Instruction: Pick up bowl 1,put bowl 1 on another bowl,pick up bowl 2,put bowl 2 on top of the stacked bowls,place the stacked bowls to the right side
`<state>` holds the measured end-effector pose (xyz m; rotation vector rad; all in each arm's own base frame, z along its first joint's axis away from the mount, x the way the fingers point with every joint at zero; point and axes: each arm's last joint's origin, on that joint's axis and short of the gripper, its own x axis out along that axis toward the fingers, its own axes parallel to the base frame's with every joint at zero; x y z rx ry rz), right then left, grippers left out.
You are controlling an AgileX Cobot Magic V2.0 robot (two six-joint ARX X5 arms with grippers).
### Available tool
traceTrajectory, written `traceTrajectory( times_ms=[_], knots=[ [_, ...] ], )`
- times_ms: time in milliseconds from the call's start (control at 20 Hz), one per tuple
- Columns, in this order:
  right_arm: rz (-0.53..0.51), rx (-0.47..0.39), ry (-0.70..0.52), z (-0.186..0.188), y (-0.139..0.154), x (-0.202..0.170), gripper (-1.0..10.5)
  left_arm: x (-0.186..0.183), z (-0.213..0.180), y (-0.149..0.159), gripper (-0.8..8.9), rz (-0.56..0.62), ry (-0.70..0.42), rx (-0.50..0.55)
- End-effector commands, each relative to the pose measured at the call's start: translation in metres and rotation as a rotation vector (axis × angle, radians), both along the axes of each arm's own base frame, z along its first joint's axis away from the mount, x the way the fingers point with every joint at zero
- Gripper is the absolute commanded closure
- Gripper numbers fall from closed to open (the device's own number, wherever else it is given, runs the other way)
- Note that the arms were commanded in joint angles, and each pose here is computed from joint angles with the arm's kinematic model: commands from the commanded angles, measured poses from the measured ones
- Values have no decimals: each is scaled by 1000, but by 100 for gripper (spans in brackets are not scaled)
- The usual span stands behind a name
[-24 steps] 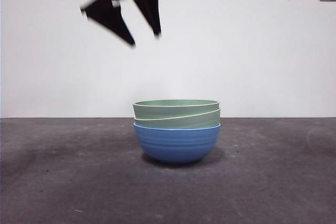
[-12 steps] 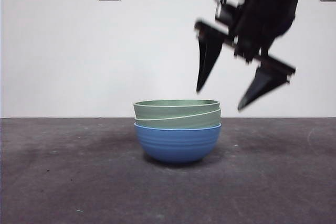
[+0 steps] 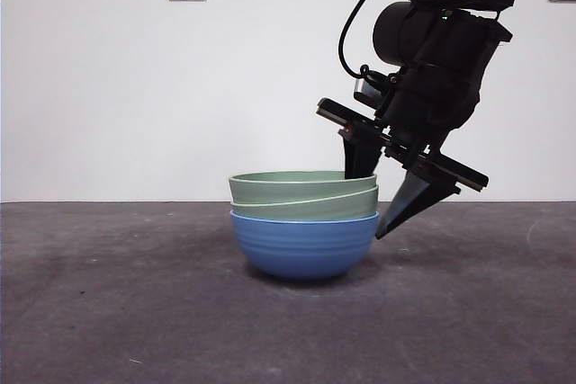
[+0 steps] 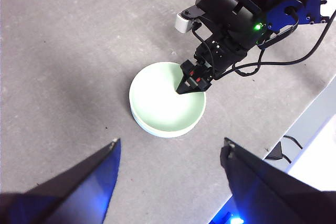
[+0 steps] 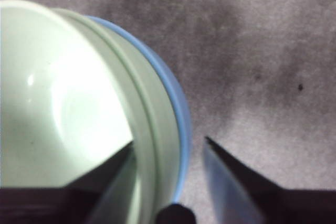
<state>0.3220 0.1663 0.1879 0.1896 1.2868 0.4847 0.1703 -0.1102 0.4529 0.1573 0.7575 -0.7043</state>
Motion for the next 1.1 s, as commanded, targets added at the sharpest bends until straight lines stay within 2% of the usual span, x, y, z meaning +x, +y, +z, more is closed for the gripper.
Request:
traceTrajectory(
  times_ms=[50,250,550,750,900,1100],
  knots=[
    [-3,-3,14,-4,0,0,830,0,-1,0,490,-7,-3,10],
    [-3,-3,14,-4,0,0,959,0,-1,0,490,-7,-2,10],
    [10,28,10,2,0,-2,959,0,-1,0,490,-7,-3,10],
    [13,71,-57,27,-3,-7,959,0,-1,0,490,-10,-6,12],
    [-19,90,-107,45,-16,-8,959,0,-1,0,490,-17,-11,17],
    [-120,88,-132,57,-53,-1,959,0,-1,0,490,-22,-14,21]
  ],
)
